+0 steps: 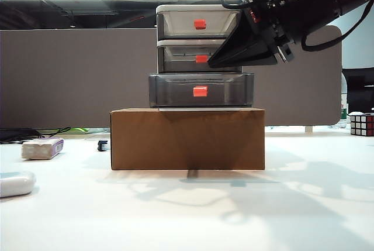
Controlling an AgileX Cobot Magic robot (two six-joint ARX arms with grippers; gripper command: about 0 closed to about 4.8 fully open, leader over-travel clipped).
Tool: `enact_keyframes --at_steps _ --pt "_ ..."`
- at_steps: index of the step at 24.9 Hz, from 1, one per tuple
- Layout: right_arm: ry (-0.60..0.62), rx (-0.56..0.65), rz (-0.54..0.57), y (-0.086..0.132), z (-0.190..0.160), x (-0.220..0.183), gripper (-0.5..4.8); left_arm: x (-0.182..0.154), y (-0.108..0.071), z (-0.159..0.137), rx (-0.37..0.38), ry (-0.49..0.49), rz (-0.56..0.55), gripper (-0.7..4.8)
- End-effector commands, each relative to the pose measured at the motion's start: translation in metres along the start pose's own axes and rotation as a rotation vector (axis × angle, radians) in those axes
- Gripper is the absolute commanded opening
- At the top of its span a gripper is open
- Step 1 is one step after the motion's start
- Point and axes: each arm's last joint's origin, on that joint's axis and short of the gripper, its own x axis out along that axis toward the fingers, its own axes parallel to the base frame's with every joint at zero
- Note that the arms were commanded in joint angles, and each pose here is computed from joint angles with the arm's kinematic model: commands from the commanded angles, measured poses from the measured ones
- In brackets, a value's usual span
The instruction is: Open the third layer of the drawer on the table, pick up the earphone case on the table and put it in, and finally close the drawer.
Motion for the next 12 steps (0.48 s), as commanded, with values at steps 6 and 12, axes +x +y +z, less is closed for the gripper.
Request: enact_keyframes --at_steps 6,12 --pt "-0.022 -0.023 0.004 0.001 0.004 -0.001 -0.05 0.011 0.004 -0.004 0.111 0.000 -0.047 4.79" --pt "-0.022 -0.028 0.003 0.001 0.004 -0.001 -0.05 0.035 0.003 -0.008 0.171 0.100 -0.073 4.79"
